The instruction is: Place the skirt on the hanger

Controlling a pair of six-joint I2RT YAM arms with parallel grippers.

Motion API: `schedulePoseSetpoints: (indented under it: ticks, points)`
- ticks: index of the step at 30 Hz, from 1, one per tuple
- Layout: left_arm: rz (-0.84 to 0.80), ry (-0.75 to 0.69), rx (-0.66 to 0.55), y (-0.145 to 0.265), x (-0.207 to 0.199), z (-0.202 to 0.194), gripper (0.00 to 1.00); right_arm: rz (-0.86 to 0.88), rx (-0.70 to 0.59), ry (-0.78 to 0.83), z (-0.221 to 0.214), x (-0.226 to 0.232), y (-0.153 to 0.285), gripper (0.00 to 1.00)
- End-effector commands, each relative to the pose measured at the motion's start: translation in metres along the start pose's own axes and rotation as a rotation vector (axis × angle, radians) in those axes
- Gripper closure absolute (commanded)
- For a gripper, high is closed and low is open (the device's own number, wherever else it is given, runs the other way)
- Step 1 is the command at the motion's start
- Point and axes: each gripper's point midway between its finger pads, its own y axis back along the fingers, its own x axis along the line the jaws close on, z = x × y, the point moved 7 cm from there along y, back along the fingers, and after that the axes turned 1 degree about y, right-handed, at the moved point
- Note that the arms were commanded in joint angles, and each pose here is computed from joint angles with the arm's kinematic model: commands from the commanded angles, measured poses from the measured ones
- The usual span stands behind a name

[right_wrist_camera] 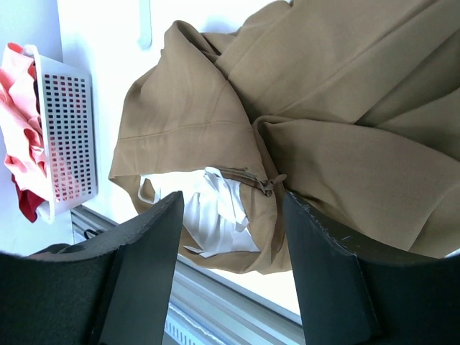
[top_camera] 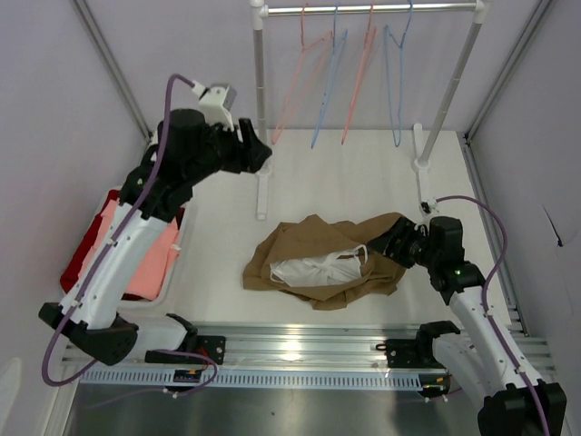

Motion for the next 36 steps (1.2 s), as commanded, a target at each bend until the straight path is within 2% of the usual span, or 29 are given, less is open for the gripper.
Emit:
schedulePoseSetpoints:
  ticks: [1, 3, 5, 9, 16, 26, 36]
  points:
    - [0.016, -0.111, -0.146, -0.003, -0.008, 0.054, 0.35, 0.016, -0.038, 0.05, 0.013, 0.011, 0.006, 0.36]
    - [0.021, -0.157, -0.158, -0.022, -0.007, 0.062, 0.34, 0.013, -0.035, 0.055, 0.013, 0.012, 0.007, 0.37]
    - [0.044, -0.193, -0.246, -0.031, -0.007, 0.082, 0.33, 0.018, -0.038, 0.062, 0.015, 0.014, 0.009, 0.37]
    - [0.063, -0.246, -0.298, -0.067, -0.004, 0.097, 0.32, 0.025, -0.035, 0.069, 0.019, 0.018, 0.011, 0.37]
    - [0.054, -0.286, -0.349, -0.126, 0.001, 0.098, 0.31, 0.043, -0.035, 0.088, 0.024, 0.024, 0.013, 0.37]
    - [0.062, -0.274, -0.376, -0.165, 0.005, 0.096, 0.31, 0.053, -0.033, 0.103, 0.025, 0.025, 0.012, 0.38]
    - [0.052, -0.259, -0.4, -0.177, 0.004, 0.1, 0.34, 0.049, -0.024, 0.112, 0.025, 0.021, 0.008, 0.38]
